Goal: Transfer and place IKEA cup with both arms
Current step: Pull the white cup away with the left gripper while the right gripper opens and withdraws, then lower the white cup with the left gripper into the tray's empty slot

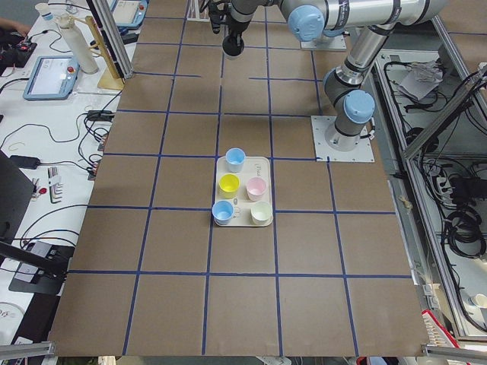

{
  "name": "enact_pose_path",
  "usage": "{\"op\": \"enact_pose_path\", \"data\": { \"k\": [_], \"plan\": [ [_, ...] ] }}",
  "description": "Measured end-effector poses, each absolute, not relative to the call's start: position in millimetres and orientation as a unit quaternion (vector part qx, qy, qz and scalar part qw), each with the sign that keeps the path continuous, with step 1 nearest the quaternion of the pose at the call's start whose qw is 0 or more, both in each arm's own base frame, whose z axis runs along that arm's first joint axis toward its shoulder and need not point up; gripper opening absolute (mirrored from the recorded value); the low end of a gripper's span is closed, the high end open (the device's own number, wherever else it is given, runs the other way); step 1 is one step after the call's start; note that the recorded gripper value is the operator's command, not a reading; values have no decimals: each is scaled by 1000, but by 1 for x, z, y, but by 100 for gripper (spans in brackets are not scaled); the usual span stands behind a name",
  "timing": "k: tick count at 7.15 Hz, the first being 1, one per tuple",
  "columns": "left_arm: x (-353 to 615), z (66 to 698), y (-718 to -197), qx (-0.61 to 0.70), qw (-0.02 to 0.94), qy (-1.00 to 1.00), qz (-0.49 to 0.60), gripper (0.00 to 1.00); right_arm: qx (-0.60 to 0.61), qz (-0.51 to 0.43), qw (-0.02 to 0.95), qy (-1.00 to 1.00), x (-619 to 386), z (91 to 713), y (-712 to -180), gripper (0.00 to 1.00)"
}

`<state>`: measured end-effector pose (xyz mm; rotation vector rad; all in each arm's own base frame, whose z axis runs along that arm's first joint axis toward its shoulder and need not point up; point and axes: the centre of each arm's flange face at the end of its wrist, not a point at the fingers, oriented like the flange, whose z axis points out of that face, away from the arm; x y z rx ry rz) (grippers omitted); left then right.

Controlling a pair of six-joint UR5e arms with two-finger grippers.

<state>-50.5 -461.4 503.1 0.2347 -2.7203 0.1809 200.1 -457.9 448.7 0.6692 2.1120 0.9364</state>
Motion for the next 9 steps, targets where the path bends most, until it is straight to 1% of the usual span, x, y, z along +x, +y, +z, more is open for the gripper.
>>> {"op": "enact_pose_path", "data": {
  "k": [1, 2, 4, 6, 7, 9],
  "plan": [
    [-38, 484, -467, 30, 147, -988, 46, 0, 216, 323, 275, 879, 185, 436, -464, 100],
    [-24, 467, -474, -11, 95, -995, 22, 0, 177, 264, 190, 929, 167, 430, -475, 100],
    [1, 442, -472, -67, 16, -997, -27, 0, 134, 134, 57, 980, 138, 437, -501, 100],
    [39, 412, -452, -83, 5, -995, -60, 0, 115, 26, -10, 993, 127, 454, -521, 100],
    [52, 397, -442, -87, 7, -994, -64, 0, 106, -11, -31, 994, 131, 462, -526, 100],
    [77, 358, -420, -82, 13, -994, -68, 0, 77, -50, -50, 994, 146, 477, -525, 100]
  ]
}}
